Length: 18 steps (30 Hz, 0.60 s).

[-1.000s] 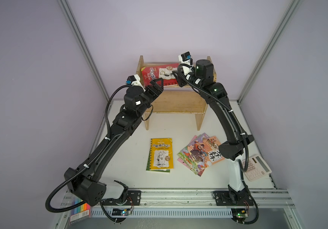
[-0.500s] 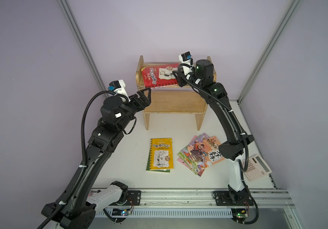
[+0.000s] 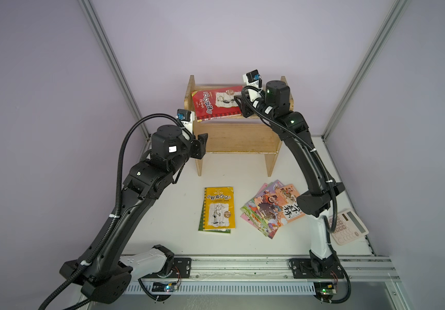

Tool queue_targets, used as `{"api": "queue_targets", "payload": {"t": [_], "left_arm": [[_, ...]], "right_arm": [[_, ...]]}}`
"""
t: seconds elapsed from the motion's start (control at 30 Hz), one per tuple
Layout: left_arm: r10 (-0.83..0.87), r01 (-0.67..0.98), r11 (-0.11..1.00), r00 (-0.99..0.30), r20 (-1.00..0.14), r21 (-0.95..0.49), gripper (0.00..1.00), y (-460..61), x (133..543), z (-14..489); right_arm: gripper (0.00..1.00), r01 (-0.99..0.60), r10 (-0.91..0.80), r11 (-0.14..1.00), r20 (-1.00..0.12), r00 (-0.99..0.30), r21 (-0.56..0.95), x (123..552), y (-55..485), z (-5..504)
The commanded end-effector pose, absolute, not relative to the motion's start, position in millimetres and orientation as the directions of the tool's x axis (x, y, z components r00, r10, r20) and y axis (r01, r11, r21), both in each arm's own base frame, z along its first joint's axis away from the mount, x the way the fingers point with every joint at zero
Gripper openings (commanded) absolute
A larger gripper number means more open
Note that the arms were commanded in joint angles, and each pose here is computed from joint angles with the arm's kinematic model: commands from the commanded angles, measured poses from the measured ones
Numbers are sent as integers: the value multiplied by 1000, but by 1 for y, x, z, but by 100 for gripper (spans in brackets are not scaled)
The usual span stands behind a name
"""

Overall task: Stacking books/files
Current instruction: Move the book to the bookshelf.

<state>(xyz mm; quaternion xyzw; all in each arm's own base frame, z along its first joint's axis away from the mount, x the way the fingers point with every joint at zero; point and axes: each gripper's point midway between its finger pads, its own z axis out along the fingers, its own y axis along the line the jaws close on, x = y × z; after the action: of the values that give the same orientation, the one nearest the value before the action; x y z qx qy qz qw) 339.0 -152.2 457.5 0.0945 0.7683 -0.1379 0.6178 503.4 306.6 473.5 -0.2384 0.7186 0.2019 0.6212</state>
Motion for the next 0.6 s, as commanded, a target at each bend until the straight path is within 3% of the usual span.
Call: {"api": "queue_targets", "payload": {"t": [0.0, 0.27, 0.57], "left_arm": [[13, 372, 926, -216, -976, -70, 53, -165, 344, 459], [-11, 349, 933, -209, -978, -85, 52, -168, 372, 463], [-31, 350, 932, -188, -982, -97, 52, -167, 397, 475]], "right_arm": [[40, -570, -150, 821, -966, -212, -3, 503, 298, 445], [42, -575, -147, 818, -970, -193, -9, 497, 296, 456], [51, -580, -152, 814, -974, -170, -26, 488, 292, 467]]}}
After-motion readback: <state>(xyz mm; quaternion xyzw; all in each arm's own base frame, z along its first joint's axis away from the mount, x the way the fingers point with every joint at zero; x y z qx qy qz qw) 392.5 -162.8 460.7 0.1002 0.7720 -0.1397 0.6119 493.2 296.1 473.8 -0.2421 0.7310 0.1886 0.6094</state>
